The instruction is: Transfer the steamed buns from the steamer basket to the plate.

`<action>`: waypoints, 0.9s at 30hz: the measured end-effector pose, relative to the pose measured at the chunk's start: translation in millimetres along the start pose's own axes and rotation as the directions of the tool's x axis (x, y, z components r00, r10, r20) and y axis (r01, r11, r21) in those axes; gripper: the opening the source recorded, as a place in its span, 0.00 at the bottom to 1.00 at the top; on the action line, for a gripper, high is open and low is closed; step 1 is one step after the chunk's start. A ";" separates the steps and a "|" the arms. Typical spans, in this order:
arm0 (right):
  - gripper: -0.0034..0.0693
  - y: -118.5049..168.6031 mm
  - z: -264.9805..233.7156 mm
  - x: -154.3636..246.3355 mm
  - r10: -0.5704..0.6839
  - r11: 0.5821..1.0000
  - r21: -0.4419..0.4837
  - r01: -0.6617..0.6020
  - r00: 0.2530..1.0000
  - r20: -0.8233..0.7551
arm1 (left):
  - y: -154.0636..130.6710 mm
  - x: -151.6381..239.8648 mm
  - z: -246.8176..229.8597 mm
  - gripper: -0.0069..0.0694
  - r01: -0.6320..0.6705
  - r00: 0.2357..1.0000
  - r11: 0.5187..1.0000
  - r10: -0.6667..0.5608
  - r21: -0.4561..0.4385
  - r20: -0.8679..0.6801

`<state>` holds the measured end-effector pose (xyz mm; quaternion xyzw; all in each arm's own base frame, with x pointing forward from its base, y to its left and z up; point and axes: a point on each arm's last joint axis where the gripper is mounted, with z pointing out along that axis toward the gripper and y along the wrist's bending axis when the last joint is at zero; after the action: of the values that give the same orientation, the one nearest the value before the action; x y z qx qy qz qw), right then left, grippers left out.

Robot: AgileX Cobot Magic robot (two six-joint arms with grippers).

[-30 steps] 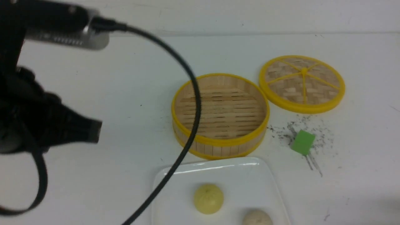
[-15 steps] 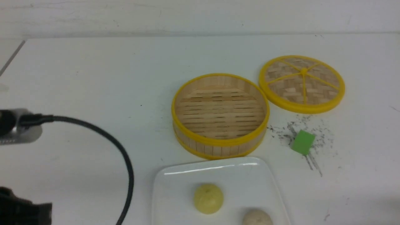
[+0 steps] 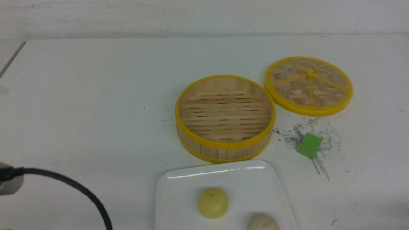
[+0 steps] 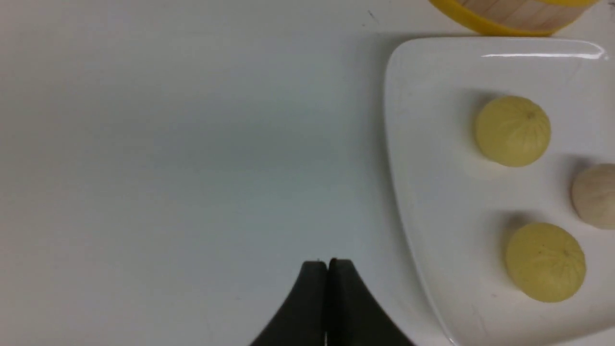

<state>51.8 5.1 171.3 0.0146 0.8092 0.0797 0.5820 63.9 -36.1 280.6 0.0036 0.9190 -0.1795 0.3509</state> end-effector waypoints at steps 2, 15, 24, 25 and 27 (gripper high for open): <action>0.22 0.0 0.0 0.0 -0.001 1.000 0.000 0.001 1.000 0.000 | -1.1 0.5 2.4 0.12 -0.003 1.000 1.000 0.003 0.018 0.012; 0.23 -1.5 0.0 -0.4 -0.068 0.998 0.017 0.068 0.998 0.003 | -8.8 -7.7 2.4 0.12 -0.062 0.992 0.993 0.050 0.101 0.117; 0.25 -1.6 0.0 -0.4 -0.075 0.997 0.018 0.075 0.997 0.003 | -28.1 -23.9 -5.4 0.14 -0.125 0.949 0.947 0.027 0.295 0.314; 0.25 -1.6 0.0 -0.4 -0.075 0.997 0.018 0.075 0.997 0.003 | -30.1 -25.3 -6.6 0.14 -0.132 0.943 0.940 0.022 0.315 0.332; 0.26 -1.6 0.0 -0.4 -0.075 0.997 0.018 0.075 0.997 0.003 | -31.8 -27.3 -8.0 0.14 -0.151 0.933 0.933 0.025 0.328 0.359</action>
<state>52.0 3.5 171.4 -0.0103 0.8088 0.0505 0.5859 75.1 -59.9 314.2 0.0760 0.7942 -0.3217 0.5099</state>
